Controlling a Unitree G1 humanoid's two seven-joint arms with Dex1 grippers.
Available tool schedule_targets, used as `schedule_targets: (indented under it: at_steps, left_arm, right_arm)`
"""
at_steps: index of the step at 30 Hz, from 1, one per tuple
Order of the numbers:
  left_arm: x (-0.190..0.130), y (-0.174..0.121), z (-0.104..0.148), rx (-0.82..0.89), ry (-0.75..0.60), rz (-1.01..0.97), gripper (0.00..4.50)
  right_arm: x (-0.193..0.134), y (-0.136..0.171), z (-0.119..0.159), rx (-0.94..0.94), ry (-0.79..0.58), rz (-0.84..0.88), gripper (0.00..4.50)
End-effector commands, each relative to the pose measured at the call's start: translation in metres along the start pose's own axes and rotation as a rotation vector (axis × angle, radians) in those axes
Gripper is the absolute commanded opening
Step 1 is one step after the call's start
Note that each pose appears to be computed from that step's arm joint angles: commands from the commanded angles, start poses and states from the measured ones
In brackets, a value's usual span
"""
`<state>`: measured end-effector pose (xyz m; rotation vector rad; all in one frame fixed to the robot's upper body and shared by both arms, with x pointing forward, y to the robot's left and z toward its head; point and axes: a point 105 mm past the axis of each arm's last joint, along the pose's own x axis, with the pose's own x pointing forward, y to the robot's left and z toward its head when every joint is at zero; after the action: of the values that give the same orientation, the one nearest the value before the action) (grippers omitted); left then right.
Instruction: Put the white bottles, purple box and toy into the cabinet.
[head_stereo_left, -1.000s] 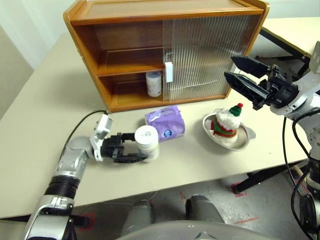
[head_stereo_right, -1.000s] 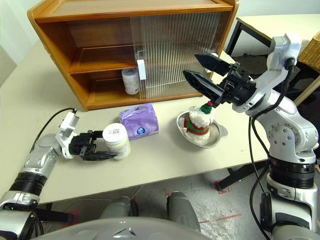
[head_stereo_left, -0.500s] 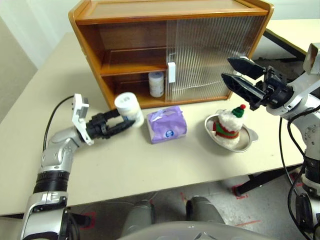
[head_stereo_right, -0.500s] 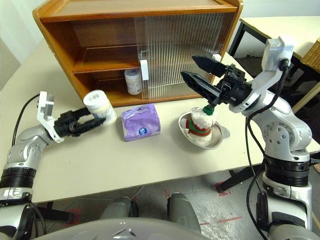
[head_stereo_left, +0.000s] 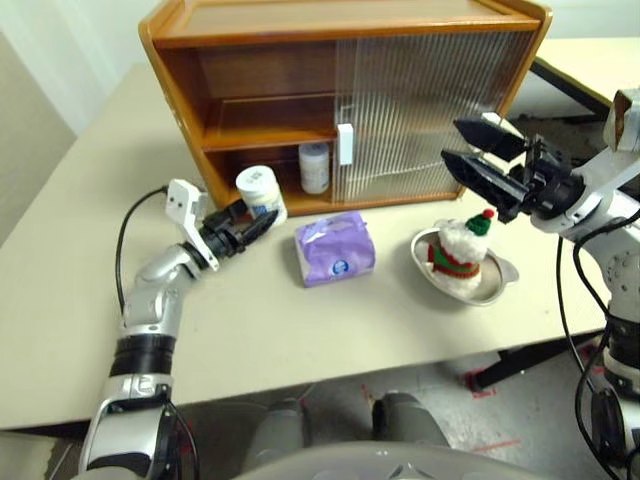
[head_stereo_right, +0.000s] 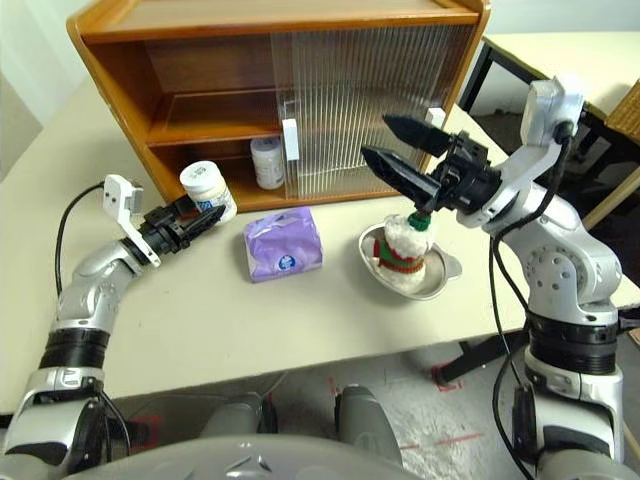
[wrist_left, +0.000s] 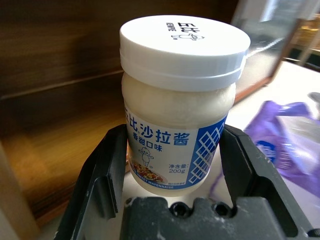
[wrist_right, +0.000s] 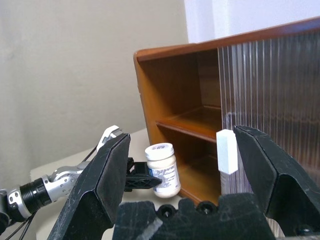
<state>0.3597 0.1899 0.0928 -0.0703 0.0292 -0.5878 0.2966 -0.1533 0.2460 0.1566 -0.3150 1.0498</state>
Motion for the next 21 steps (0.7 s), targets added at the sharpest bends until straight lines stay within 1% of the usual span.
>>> schedule_targets:
  at_steps: [1,7,11,21]
  left_arm:
    - [0.007,0.009,-0.001,0.028,-0.011,0.104,3.08]
    - [0.015,0.027,-0.008,0.086,-0.001,0.283,3.08]
    - [0.020,0.035,-0.010,0.074,-0.020,0.374,3.07]
    - [0.049,0.030,-0.016,0.073,-0.031,0.485,3.07]
  right_arm:
    - [0.000,0.002,0.003,-0.024,-0.003,0.001,4.50]
    - [0.000,0.002,0.003,-0.026,-0.005,0.000,4.50]
    - [0.000,0.002,0.003,-0.028,-0.005,0.000,4.50]
    - [0.000,0.003,0.003,-0.027,-0.008,0.000,4.50]
